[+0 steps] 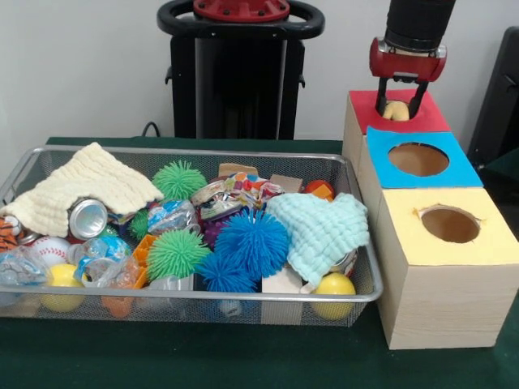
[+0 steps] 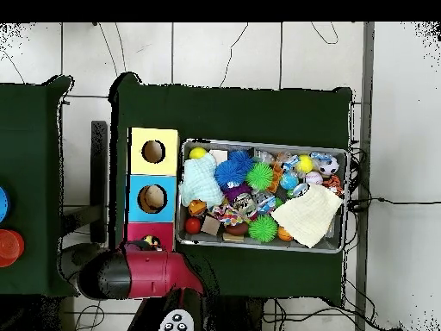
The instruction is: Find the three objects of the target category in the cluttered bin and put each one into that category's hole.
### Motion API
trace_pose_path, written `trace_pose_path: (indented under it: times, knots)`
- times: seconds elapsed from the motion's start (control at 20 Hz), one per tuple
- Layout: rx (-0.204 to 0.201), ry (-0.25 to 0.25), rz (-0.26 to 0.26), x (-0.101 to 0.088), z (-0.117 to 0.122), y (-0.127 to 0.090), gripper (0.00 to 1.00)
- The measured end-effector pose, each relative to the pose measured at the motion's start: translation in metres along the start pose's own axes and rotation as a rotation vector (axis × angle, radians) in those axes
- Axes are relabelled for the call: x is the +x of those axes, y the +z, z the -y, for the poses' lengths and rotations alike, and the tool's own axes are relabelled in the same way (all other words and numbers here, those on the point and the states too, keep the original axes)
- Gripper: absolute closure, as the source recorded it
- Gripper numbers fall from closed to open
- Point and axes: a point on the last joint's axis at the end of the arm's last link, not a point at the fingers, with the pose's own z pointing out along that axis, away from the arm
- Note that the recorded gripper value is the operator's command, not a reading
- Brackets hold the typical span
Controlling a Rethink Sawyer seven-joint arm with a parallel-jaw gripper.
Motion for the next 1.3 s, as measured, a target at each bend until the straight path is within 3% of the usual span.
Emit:
trace_pose_path:
  times: [0.6, 1.3]
  knots:
    - [-0.002, -0.028, 0.02, 0.005, -0.006, 0.006, 0.0]
    - [-0.01, -0.028, 0.041, 0.004, -0.007, -0.006, 0.0]
